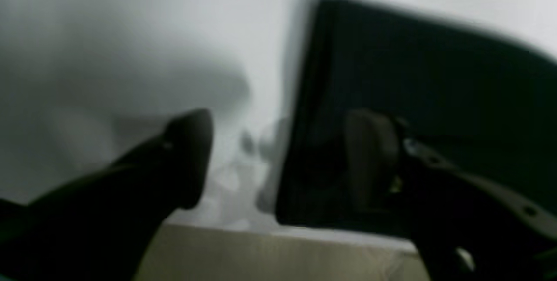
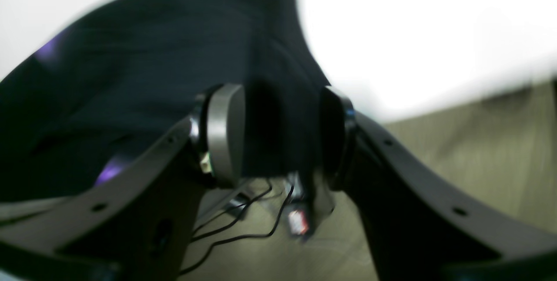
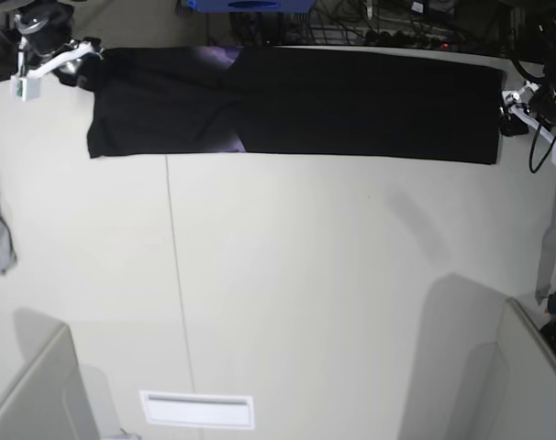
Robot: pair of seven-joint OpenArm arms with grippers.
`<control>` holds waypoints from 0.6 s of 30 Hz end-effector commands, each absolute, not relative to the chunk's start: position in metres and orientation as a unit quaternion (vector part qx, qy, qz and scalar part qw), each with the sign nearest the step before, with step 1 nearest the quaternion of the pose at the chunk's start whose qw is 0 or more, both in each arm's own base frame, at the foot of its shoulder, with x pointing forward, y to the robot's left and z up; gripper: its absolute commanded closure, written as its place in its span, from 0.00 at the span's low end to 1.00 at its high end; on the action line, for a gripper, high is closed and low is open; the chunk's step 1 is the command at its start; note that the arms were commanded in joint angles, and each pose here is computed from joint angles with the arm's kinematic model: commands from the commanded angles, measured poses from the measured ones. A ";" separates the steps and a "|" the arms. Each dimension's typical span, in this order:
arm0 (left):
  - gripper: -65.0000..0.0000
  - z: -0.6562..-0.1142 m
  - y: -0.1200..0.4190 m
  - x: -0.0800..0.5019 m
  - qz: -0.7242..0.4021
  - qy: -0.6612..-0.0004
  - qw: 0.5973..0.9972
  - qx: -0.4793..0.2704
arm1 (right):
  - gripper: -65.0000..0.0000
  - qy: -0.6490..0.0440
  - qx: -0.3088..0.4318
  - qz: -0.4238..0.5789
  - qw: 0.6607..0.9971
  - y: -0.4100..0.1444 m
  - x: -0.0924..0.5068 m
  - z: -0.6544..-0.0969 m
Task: Fold the T-shirt properly
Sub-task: 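Release the hem with both grippers and raise them, then grasp both short ends of the folded strip with both grippers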
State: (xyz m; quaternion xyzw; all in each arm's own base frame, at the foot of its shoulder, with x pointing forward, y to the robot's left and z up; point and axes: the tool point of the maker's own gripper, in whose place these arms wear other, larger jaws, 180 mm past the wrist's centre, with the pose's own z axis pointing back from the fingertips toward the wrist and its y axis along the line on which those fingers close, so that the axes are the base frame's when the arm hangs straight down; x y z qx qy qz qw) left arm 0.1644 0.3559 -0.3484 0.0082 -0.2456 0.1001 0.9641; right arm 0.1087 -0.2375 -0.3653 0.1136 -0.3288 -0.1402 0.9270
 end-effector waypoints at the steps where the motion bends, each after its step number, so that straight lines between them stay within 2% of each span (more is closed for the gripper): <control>1: 0.30 -0.332 0.345 0.177 0.084 -0.280 0.956 0.002 | 0.69 -0.345 0.115 -0.113 0.924 -0.237 0.118 -0.357; 3: 0.51 -0.328 0.332 0.177 0.080 -0.292 0.953 -0.006 | 0.79 -0.343 0.130 -0.091 0.926 -0.228 0.129 -0.359; 4: 0.67 -0.332 0.326 0.176 0.083 -0.291 0.953 -0.015 | 0.85 -0.338 0.138 -0.085 0.927 -0.224 0.133 -0.362; 5: 0.90 -0.339 0.316 0.177 0.080 -0.285 0.955 -0.024 | 0.94 -0.333 0.147 -0.081 0.928 -0.221 0.138 -0.366; 6: 1.00 -0.345 0.310 0.179 0.075 -0.279 0.957 -0.029 | 1.00 -0.328 0.153 -0.079 0.929 -0.219 0.142 -0.370; 13: 1.00 -0.406 0.299 0.158 0.058 -0.185 0.981 -0.009 | 1.00 -0.270 0.192 -0.114 0.937 -0.221 0.150 -0.413; 18: 1.00 -0.428 0.310 0.163 0.082 -0.161 0.984 0.006 | 1.00 -0.233 0.148 -0.115 0.954 -0.244 0.167 -0.443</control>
